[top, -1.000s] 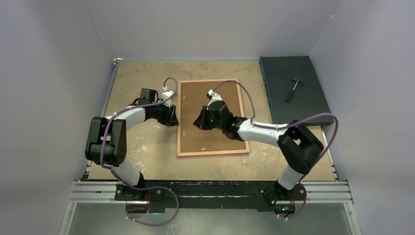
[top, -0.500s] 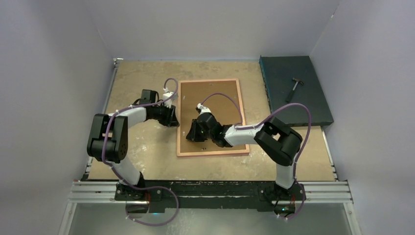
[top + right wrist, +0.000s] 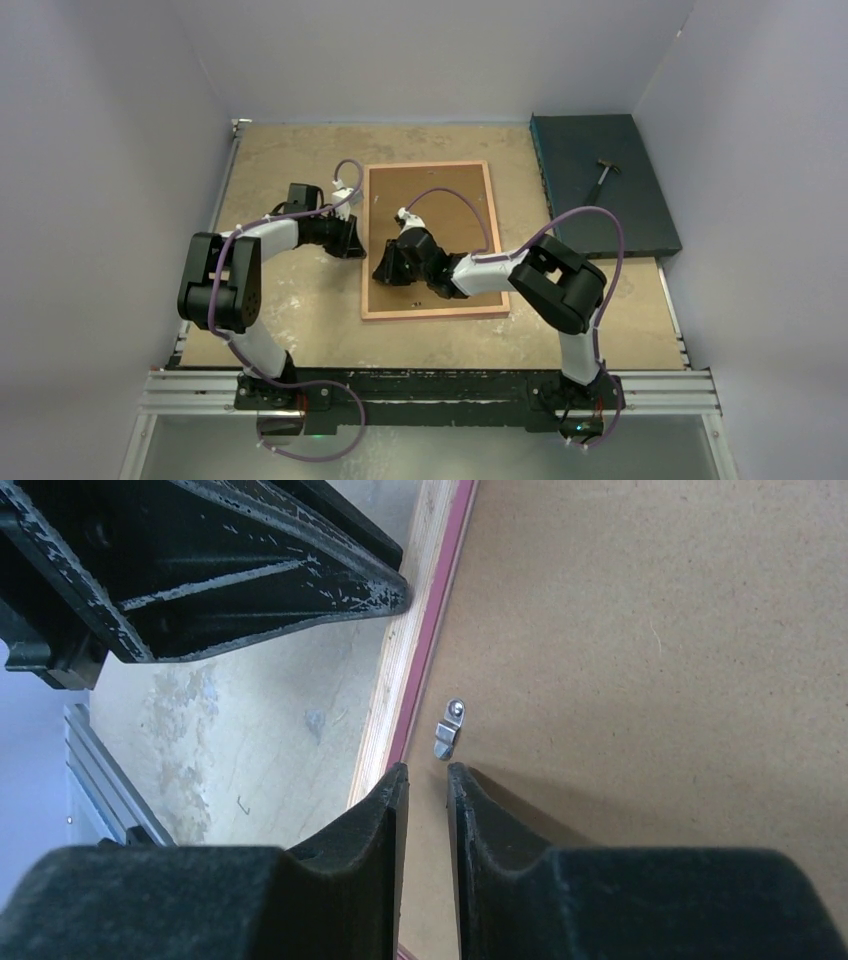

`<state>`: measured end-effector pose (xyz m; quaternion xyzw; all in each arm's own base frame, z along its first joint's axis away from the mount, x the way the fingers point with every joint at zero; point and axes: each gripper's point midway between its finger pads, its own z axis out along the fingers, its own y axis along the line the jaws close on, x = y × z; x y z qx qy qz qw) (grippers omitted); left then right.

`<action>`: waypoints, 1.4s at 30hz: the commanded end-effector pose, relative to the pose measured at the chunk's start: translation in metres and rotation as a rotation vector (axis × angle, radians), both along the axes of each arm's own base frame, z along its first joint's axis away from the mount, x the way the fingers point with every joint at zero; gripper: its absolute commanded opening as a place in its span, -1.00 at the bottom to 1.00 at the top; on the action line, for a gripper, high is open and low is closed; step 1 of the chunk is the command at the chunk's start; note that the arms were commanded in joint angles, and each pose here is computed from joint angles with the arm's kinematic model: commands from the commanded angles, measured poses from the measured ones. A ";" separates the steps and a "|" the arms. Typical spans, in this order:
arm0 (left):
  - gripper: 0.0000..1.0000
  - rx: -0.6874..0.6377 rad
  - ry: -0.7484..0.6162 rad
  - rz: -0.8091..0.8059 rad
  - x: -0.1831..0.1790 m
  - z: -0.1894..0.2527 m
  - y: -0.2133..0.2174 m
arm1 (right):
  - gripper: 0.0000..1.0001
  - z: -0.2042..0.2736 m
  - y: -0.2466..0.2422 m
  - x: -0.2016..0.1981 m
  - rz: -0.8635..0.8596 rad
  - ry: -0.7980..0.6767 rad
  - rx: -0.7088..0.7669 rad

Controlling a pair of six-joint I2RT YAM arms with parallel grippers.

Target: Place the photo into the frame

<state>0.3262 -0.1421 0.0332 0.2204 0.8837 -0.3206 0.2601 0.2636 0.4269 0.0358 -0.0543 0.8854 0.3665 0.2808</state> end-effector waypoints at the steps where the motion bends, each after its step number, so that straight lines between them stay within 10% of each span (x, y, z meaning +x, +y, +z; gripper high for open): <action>1: -0.75 0.007 0.018 0.001 -0.004 -0.010 0.002 | -0.53 0.008 0.010 0.008 -0.004 -0.017 0.029; 42: -0.93 -0.018 0.041 -0.026 -0.010 -0.006 -0.003 | -0.59 0.030 0.024 0.014 0.046 -0.110 0.181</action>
